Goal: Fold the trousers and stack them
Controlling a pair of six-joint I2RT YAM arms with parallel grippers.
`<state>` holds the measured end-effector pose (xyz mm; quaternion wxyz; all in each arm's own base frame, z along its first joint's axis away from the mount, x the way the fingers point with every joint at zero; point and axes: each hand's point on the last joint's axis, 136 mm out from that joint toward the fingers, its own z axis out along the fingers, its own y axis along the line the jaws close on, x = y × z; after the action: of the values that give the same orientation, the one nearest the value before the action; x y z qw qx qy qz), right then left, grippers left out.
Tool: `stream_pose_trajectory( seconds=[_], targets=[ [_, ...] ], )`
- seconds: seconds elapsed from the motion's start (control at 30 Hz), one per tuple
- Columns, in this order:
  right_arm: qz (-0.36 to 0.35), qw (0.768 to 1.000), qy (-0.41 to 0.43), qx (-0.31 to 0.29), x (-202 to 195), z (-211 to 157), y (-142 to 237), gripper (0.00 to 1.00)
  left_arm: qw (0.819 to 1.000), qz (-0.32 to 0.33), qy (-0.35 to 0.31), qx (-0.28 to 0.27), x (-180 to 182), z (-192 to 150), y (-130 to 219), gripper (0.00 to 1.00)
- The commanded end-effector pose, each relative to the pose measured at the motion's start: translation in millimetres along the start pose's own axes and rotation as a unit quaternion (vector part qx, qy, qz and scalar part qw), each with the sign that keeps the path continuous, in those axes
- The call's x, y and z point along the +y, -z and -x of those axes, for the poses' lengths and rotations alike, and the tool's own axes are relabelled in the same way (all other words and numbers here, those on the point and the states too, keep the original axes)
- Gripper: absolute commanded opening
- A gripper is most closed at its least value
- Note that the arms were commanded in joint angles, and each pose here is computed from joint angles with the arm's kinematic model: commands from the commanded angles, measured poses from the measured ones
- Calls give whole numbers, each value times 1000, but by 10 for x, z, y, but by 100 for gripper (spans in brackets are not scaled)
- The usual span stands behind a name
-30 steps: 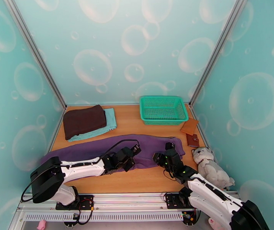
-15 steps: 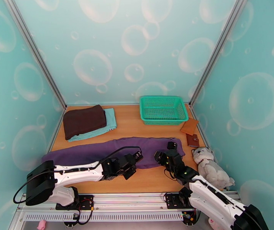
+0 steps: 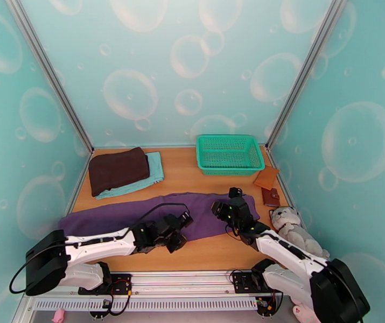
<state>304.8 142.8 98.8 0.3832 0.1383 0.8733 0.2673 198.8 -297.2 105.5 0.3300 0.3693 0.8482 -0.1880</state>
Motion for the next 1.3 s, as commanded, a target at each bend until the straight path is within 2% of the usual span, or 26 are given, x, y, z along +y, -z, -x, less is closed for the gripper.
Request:
stream_pose_trajectory(
  seconds=[0.0,0.1,0.23,0.4,0.53,0.67,0.73,0.9,1.0,1.07,1.17,1.27],
  targets=[
    [82,997,3,12,338,57,-178,39,981,65,167,-74,727,281,109,46],
    [76,995,-37,51,235,-155,-337,39,952,119,278,-47,1269,-64,116,47],
    [17,995,-74,68,-176,-389,-368,38,915,152,373,-40,1635,-491,179,48],
    [-55,993,-93,50,-690,-315,-267,38,869,212,443,-56,1989,-822,350,49],
    [-99,990,-96,11,-938,-89,-151,38,856,228,459,-68,2115,-876,431,49],
    [-128,988,-82,-11,-1041,76,-77,38,861,216,456,-55,2097,-921,353,49],
    [-128,990,-50,-27,-937,206,-50,37,867,201,454,-32,2036,-982,244,49],
    [-64,992,83,-76,-69,390,-16,39,892,135,432,18,1706,-1016,-127,47],
    [27,994,92,-59,425,295,-104,40,906,77,416,26,1394,-842,-379,46],
    [67,993,84,-44,596,190,-180,40,913,37,405,26,1173,-680,-541,46],
    [65,994,88,-27,626,66,-290,40,919,-3,392,31,908,-493,-734,44],
    [66,994,85,-13,593,-33,-366,40,922,-13,385,30,772,-325,-842,43]
  ],
)
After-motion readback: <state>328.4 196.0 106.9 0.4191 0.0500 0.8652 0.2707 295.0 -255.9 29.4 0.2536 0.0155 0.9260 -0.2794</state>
